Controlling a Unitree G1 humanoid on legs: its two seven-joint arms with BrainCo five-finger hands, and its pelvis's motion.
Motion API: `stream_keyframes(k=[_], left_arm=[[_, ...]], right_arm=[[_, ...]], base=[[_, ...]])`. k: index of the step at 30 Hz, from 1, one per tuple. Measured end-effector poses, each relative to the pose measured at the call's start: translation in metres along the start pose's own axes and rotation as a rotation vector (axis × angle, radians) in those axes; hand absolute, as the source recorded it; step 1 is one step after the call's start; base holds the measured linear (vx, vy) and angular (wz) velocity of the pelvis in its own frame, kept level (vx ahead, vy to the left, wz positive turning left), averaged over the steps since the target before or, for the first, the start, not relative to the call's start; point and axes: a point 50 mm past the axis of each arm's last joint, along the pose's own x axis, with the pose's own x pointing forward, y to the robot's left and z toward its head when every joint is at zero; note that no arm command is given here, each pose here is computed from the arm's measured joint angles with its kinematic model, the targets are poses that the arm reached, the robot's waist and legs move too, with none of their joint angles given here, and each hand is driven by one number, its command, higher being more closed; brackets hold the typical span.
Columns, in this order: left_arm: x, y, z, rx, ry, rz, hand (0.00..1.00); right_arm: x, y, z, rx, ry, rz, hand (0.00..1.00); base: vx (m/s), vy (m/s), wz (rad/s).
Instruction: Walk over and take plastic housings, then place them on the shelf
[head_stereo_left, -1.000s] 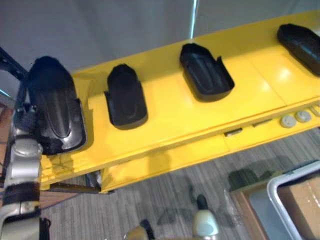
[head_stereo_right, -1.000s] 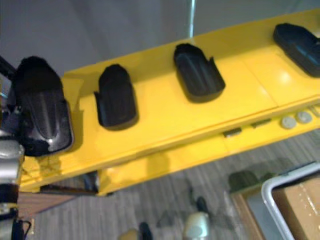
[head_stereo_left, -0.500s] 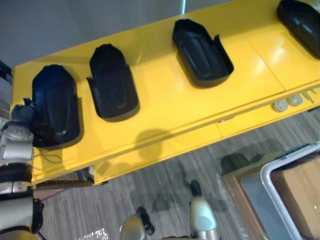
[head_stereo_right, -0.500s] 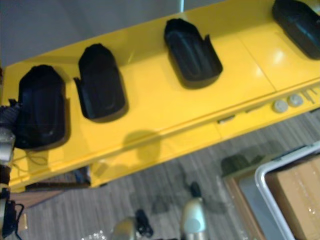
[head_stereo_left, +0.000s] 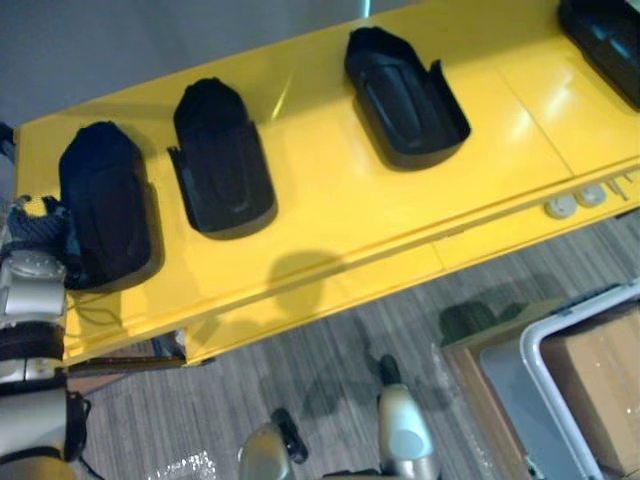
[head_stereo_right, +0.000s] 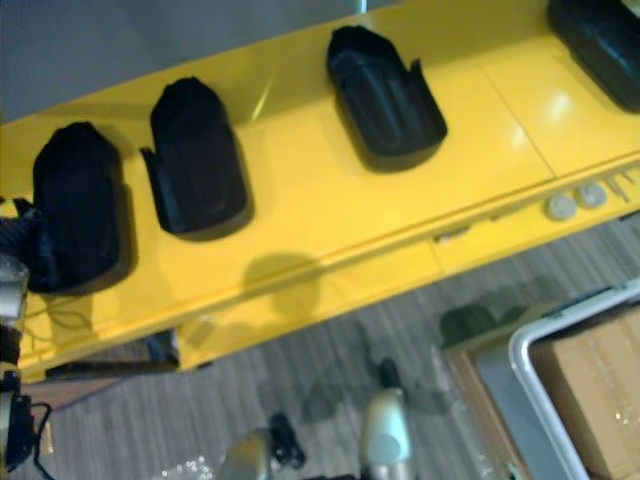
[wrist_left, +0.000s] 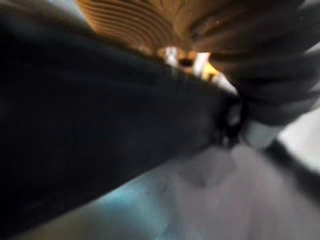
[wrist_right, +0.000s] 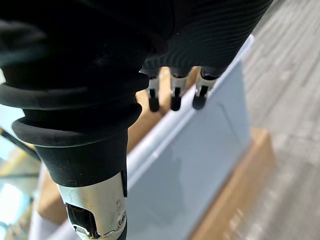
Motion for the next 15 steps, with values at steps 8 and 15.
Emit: stream_keyframes(k=[8, 15], left_arm=[[-0.026, 0.012, 0.060, -0.149, -0.357, 0.367, 0.00], [-0.045, 0.010, 0.087, -0.258, -0.541, 0.400, 0.00]], right_arm=[[0.002, -0.017, 0.101, 0.225, -0.519, -0.339, 0.00], [-0.002, -0.038, 0.225, 0.605, -1.049, -0.326, 0.00]], base=[[0.09, 0.004, -0.01], [0.11, 0.011, 0.06]])
